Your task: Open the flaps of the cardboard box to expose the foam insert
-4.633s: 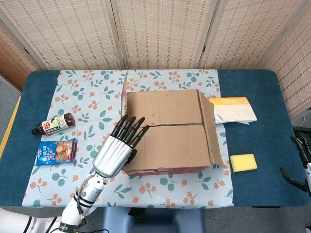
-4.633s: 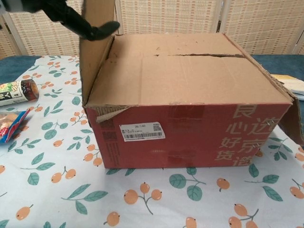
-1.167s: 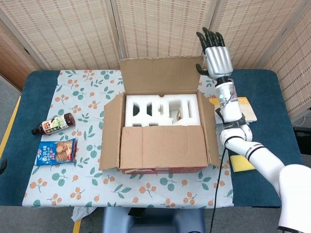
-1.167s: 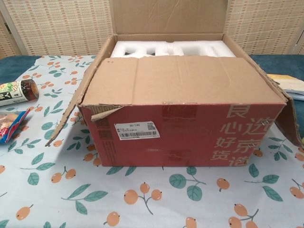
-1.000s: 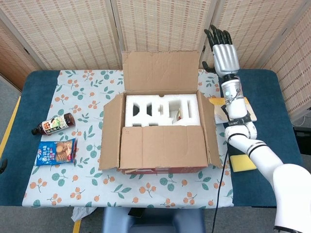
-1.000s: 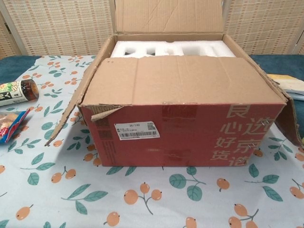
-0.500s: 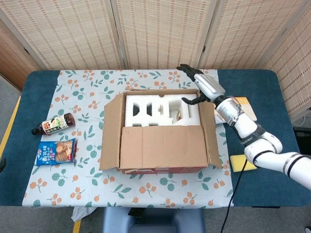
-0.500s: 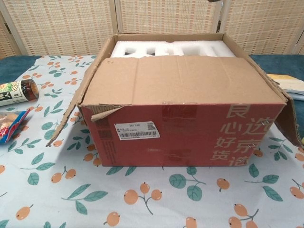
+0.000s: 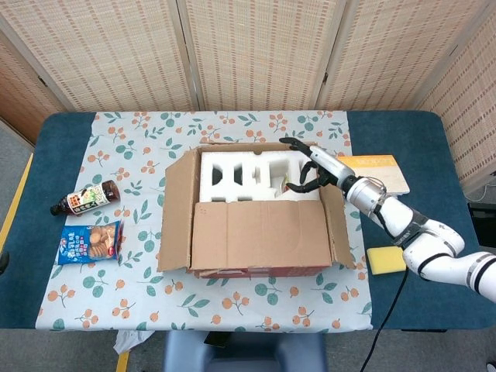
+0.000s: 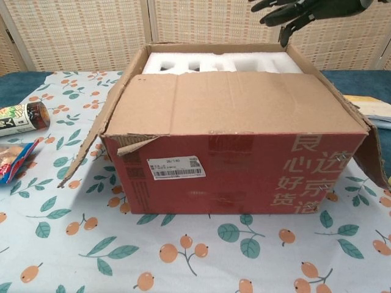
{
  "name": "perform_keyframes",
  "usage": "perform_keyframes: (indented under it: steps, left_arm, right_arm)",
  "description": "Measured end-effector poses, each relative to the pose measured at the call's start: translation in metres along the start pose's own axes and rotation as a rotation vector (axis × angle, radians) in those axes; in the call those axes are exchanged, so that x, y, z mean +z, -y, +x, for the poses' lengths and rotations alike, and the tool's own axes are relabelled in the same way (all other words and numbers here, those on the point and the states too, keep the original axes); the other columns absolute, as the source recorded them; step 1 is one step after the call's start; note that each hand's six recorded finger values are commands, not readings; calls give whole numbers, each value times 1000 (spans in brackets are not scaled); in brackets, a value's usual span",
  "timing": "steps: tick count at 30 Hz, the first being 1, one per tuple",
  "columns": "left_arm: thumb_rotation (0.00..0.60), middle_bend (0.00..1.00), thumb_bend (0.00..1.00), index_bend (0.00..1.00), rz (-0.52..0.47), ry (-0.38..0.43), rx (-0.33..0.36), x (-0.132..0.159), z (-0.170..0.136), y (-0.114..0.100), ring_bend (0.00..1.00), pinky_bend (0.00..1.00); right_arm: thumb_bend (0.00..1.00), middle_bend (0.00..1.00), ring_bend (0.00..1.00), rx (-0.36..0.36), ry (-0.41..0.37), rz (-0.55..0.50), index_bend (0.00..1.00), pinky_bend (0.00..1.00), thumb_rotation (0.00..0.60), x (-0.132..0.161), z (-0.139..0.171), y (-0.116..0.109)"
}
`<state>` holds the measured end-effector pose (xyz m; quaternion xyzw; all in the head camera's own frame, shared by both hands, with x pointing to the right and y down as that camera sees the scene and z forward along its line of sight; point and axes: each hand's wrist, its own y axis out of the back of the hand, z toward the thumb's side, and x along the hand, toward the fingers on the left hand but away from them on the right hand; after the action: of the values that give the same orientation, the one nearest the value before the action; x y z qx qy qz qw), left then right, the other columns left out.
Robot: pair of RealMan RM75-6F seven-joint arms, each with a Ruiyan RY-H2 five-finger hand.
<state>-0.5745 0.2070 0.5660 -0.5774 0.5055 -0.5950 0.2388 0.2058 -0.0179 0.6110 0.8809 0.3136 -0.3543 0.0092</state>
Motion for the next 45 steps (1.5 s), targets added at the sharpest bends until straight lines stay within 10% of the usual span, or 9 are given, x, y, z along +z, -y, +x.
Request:
perform_keyframes:
  steps: [17, 45]
  left_arm:
    - [600, 0, 477, 0, -5, 20, 17, 6, -8, -5, 0, 0]
    - [600, 0, 478, 0, 10, 8, 20, 5, -6, -5, 0, 0]
  right_arm:
    - [377, 0, 44, 155, -33, -9, 0, 488, 600, -26, 2, 38]
    - [377, 0, 43, 166, -78, -24, 0, 482, 600, -34, 7, 39]
